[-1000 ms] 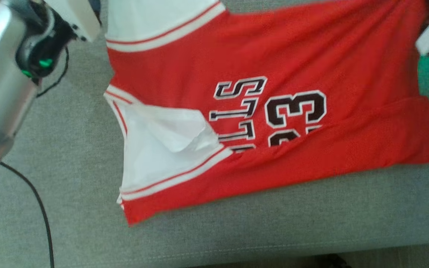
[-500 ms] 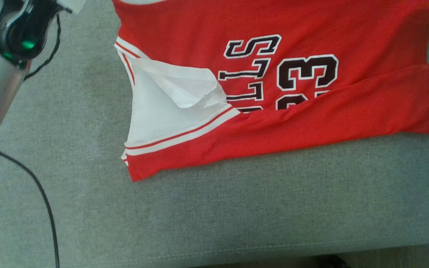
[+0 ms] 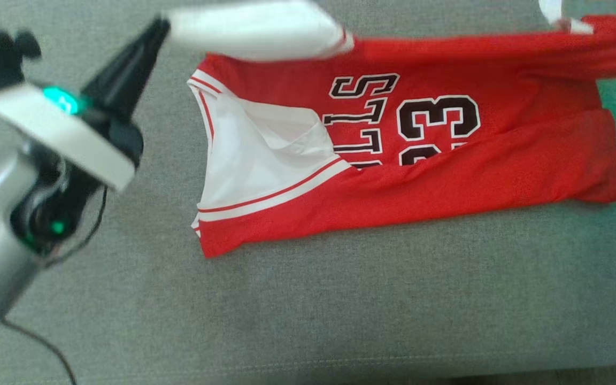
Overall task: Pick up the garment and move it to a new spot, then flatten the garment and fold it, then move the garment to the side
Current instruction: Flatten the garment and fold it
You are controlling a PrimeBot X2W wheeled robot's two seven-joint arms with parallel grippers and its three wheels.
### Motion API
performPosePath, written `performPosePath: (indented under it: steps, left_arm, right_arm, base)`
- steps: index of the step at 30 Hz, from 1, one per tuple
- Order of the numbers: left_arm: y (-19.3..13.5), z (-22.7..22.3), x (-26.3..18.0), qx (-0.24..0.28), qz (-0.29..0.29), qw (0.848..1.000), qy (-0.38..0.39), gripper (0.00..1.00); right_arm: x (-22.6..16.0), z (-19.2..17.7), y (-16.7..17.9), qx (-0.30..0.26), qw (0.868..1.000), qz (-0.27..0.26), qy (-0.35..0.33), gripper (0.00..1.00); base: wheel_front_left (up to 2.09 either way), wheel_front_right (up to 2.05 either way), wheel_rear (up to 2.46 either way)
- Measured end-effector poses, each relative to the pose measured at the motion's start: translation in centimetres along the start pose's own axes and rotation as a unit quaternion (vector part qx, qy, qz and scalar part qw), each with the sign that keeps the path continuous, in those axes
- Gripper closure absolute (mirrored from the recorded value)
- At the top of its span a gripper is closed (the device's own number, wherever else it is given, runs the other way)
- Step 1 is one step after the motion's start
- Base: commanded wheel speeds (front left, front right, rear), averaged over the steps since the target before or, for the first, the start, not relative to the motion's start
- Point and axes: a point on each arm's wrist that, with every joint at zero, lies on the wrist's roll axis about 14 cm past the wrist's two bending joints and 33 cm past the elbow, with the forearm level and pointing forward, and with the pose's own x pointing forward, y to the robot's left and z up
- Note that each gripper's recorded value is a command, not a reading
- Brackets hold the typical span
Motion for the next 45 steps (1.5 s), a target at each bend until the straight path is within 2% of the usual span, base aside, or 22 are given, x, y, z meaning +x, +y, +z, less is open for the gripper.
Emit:
performPosePath:
  steps: [11, 14, 15, 16, 17, 18, 19, 20, 25, 28, 31, 35, 38, 43, 45]
  left_arm:
    - [-3.3, -5.6, -5.6, -0.048, -0.004, 0.996, 0.07, 1.0]
    - [-3.0, -7.3, -6.5, -0.052, 0.011, 0.994, 0.092, 1.0]
    - [-2.7, -7.6, -6.6, -0.052, 0.018, 0.994, 0.094, 1.0]
    - [-2.4, -7.8, -6.7, -0.053, 0.024, 0.994, 0.095, 1.0]
    - [-2.3, -7.9, -6.7, -0.054, 0.028, 0.994, 0.094, 1.0]
    - [-2.4, -8.0, -6.6, -0.057, 0.028, 0.994, 0.091, 0.65]
    - [-2.7, -8.0, -6.5, -0.062, 0.024, 0.994, 0.087, 0.25]
    - [-3.0, -7.9, -6.3, -0.069, 0.023, 0.994, 0.081, 0.0]
    - [-3.9, -7.8, -6.5, -0.065, 0.037, 0.995, 0.06, 0.0]
    - [-2.9, -6.2, -6.7, -0.03, 0.087, 0.996, 0.017, 0.0]
    - [-2.5, -4.3, -7.1, -0.025, 0.14, 0.989, -0.047, 0.0]
    - [-2.6, -4.9, -9.4, 0.024, 0.2, 0.977, -0.07, 0.0]
    - [-2.5, -4.4, -10.9, 0.06, 0.24, 0.964, -0.095, 0.0]
    - [-3.7, -4.6, -12.3, 0.173, 0.252, 0.948, -0.094, 0.0]
    - [-4.2, -5.2, -12.6, 0.204, 0.254, 0.941, -0.086, 0.0]
  right_arm:
    - [-3.3, -4.0, -0.9, 0.013, 0.999, -0.014, 0.041, 1.0]
    - [-3.7, -5.9, -1.1, 0.013, 0.998, -0.021, 0.065, 1.0]
    - [-3.8, -6.4, -1.2, 0.013, 0.997, -0.022, 0.072, 0.97]
    - [-3.9, -6.8, -1.1, 0.015, 0.997, -0.022, 0.076, 0.64]
    - [-3.9, -7.0, -1.0, 0.017, 0.997, -0.021, 0.078, 0.08]
    - [-4.0, -7.2, -0.7, 0.019, 0.997, -0.018, 0.079, 0.0]
    - [-4.1, -7.2, -0.4, 0.019, 0.997, -0.015, 0.078, 0.0]
    - [-4.2, -7.0, -0.2, 0.021, 0.997, -0.011, 0.074, 0.0]
    - [-5.4, -5.0, -0.3, 0.034, 0.999, -0.012, 0.025, 0.0]
    - [-7.0, -5.3, -1.0, 0.053, 0.998, -0.024, 0.009, 0.0]
    - [-8.6, -6.1, -1.1, 0.071, 0.997, -0.033, -0.002, 0.0]
    - [-10.2, -7.0, -0.8, 0.09, 0.995, -0.037, -0.01, 0.0]
    - [-10.4, -7.0, -0.7, 0.071, 0.997, -0.039, -0.013, 0.0]
    - [-9.2, -7.5, -1.2, 0.022, 0.998, -0.055, 0.005, 0.0]
    - [-8.2, -7.3, -1.6, 0.01, 0.998, -0.065, 0.01, 0.0]
  base:
    - [0.0, 0.0, 0.0]
    - [0.0, 0.0, 0.0]
    - [0.0, 0.0, 0.0]
    - [0.0, 0.0, 0.0]
    - [0.0, 0.0, 0.0]
    - [0.0, 0.0, 0.0]
    - [0.0, 0.0, 0.0]
    - [0.0, 0.0, 0.0]
    - [0.0, 0.0, 0.0]
    - [0.0, 0.0, 0.0]
    - [0.0, 0.0, 0.0]
    - [0.0, 0.0, 0.0]
    - [0.0, 0.0, 0.0]
    - [0.0, 0.0, 0.0]
    - [0.0, 0.0, 0.0]
